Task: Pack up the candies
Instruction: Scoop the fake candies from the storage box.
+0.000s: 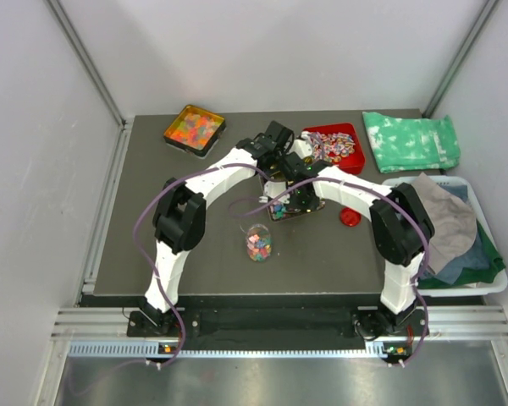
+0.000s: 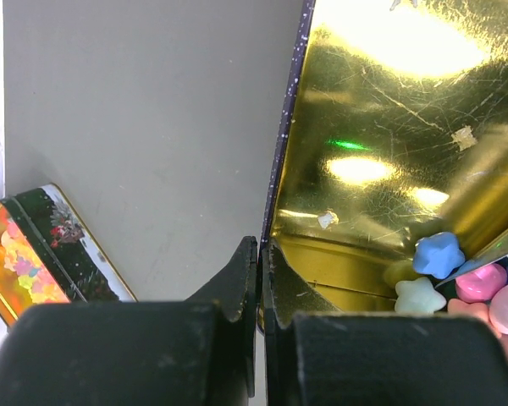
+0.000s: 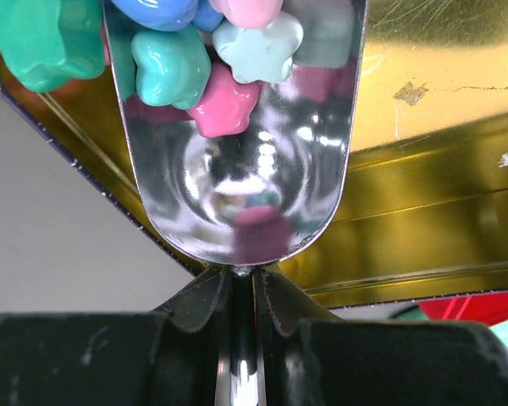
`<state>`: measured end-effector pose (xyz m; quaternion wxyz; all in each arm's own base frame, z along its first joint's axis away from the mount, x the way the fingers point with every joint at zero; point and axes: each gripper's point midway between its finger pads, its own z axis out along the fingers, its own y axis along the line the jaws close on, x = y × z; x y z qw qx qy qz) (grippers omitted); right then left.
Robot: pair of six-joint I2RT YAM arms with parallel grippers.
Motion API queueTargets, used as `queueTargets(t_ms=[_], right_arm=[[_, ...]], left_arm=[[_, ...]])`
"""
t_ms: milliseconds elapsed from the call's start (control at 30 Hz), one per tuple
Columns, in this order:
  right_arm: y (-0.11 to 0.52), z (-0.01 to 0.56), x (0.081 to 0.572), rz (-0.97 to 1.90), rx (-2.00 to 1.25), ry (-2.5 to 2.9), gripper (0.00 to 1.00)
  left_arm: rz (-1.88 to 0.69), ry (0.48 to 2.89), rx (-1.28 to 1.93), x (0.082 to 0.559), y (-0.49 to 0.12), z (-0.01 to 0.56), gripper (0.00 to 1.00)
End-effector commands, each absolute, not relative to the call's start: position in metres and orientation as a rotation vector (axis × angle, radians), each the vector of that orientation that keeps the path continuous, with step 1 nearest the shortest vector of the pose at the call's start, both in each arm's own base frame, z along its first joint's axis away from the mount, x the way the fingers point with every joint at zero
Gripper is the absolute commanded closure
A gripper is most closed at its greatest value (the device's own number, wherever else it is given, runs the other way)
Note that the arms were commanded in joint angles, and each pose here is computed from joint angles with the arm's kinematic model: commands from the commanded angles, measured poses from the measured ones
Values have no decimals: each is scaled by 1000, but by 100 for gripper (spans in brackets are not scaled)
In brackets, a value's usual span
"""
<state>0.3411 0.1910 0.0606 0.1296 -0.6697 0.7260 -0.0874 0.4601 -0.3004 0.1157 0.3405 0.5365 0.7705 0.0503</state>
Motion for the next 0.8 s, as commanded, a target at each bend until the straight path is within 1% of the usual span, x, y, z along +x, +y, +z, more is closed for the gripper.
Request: queueTargets(t_ms=[0,500,667,767], right_arm=[[203,55,328,-102,-1875,2216,100],[229,55,328,74,-1713,2266,100],[225,60,339,16,-1625,2276,100],[214,63,346,-77,-1587,2274,100]], left_arm=[[169,1949,1292,479,-306,145,100],[157,1964,1305,474,-305,143,100],[165,1968,1307,474,-303,141,100],[168,1967,1307,475,-303,141,100]])
